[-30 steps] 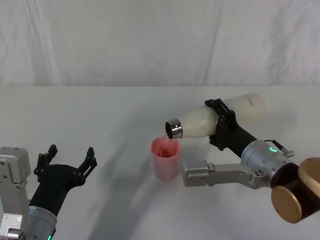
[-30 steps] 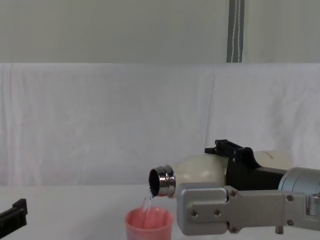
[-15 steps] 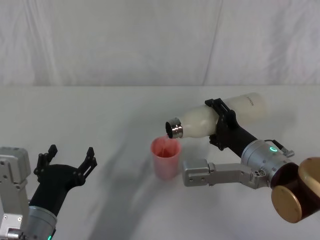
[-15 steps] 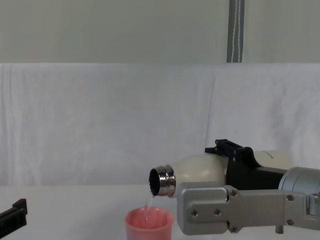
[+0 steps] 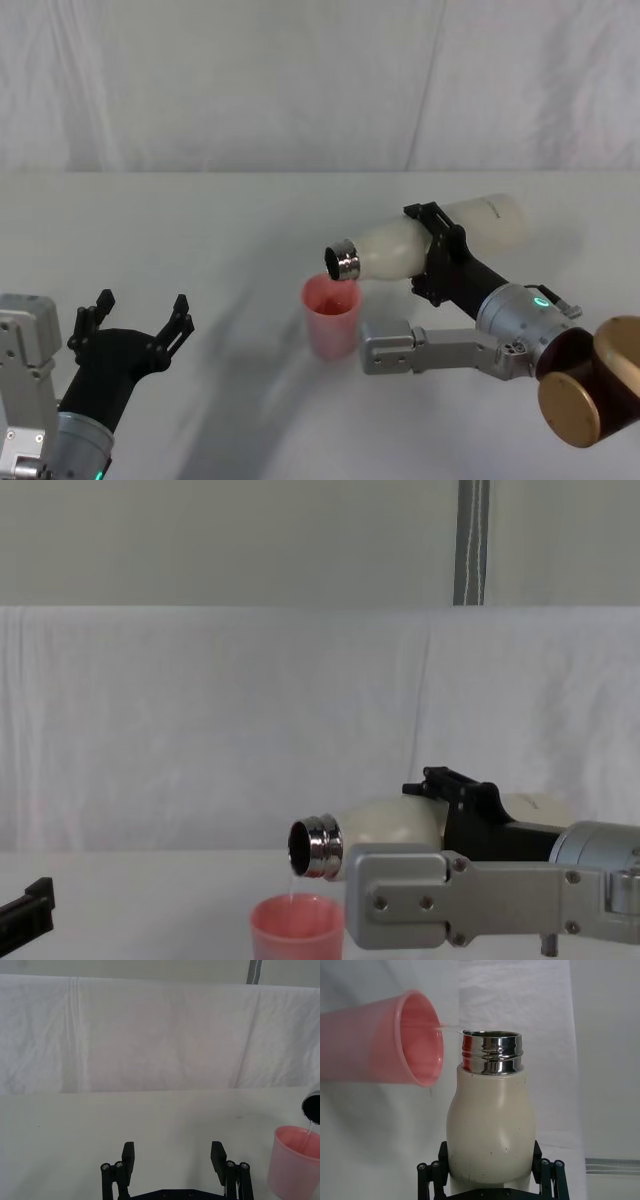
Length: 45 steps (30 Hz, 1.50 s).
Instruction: Grasp the thermos with one hand and pour water into the cup lid.
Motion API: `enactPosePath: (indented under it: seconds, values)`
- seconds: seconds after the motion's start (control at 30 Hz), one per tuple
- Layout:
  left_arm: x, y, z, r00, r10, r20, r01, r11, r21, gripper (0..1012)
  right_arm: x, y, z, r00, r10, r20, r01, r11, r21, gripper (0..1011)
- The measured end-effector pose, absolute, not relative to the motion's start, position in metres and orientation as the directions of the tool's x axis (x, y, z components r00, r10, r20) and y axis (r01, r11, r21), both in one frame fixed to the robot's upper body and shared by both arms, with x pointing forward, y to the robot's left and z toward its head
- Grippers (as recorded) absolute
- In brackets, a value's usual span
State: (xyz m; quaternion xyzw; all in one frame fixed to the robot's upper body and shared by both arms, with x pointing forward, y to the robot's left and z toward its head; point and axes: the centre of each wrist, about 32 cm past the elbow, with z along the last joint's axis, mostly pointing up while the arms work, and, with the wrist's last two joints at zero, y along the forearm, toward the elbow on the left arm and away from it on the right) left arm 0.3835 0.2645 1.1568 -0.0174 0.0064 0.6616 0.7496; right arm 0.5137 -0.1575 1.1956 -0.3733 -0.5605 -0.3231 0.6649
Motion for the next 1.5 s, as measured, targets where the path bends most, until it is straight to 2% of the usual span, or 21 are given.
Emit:
enactPosePath:
  seconds: [0.47, 1.13, 1.5]
  values:
    - [0.384, 0.265, 1.157, 0.125, 0.992, -0.033, -0.992, 0.124, -0.018, 1001, 0.512, -0.158, 1.193, 0.185, -0.086, 0.979, 0.842, 0.528, -0.113, 951]
    - [0.384, 0.265, 1.157, 0.124, 0.992, -0.033, -0.992, 0.124, -0.018, 1001, 0.51, -0.171, 1.192, 0.24, -0.343, 0.908, 0.843, 0.537, -0.02, 951]
    - [0.384, 0.265, 1.157, 0.124, 0.992, -0.033, -0.992, 0.124, -0.018, 1001, 0.509, -0.177, 1.187, 0.263, -0.428, 0.865, 0.846, 0.534, 0.006, 951]
